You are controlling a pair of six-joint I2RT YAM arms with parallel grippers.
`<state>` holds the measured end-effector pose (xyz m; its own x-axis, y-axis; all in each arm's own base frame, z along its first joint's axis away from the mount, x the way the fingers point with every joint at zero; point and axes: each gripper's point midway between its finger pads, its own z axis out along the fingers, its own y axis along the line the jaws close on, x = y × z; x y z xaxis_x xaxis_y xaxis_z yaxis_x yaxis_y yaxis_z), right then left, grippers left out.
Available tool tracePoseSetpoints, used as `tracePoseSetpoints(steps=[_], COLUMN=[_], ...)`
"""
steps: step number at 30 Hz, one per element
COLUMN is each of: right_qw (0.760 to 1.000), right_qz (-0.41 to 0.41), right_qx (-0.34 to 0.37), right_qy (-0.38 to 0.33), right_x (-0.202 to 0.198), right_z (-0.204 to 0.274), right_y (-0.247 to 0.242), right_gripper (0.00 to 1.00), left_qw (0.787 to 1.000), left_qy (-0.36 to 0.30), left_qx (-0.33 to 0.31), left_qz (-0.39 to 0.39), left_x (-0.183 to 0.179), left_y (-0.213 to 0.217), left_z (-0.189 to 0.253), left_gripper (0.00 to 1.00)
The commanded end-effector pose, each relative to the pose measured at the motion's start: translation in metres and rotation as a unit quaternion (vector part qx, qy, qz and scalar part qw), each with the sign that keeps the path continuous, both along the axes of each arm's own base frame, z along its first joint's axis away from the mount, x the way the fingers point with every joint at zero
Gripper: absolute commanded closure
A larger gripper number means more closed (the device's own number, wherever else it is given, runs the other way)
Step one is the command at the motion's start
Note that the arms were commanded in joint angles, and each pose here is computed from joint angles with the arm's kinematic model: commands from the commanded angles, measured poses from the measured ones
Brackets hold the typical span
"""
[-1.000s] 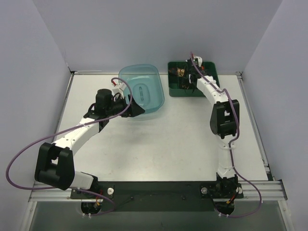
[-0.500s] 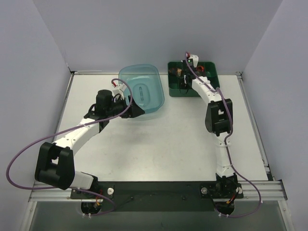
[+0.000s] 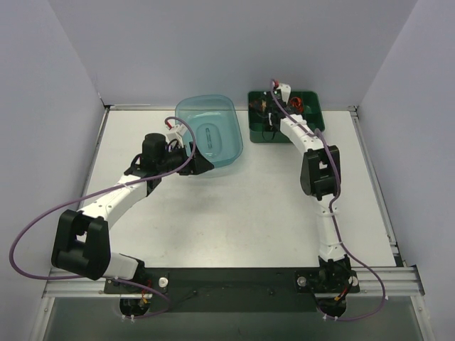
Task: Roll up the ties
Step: Place the tie in the storage box.
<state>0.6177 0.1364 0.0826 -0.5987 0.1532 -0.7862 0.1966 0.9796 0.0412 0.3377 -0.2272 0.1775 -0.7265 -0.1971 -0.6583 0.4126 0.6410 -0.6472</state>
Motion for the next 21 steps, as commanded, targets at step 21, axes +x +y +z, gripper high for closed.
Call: tracePoseSetpoints(steps=[21], right_qw=[0.969], right_qz=[0.017], right_qx=[0.036], right_qy=[0.243], right_x=[-0.119], right_z=[-0.057], right_y=[-0.013], right_gripper=[1.0], left_qw=[0.999], left_qy=[-0.029], left_qx=[-0.012], left_qz=[-0.012], left_x=[0.007], left_y=[-0.004], left_z=[0.012], left_gripper=[0.2])
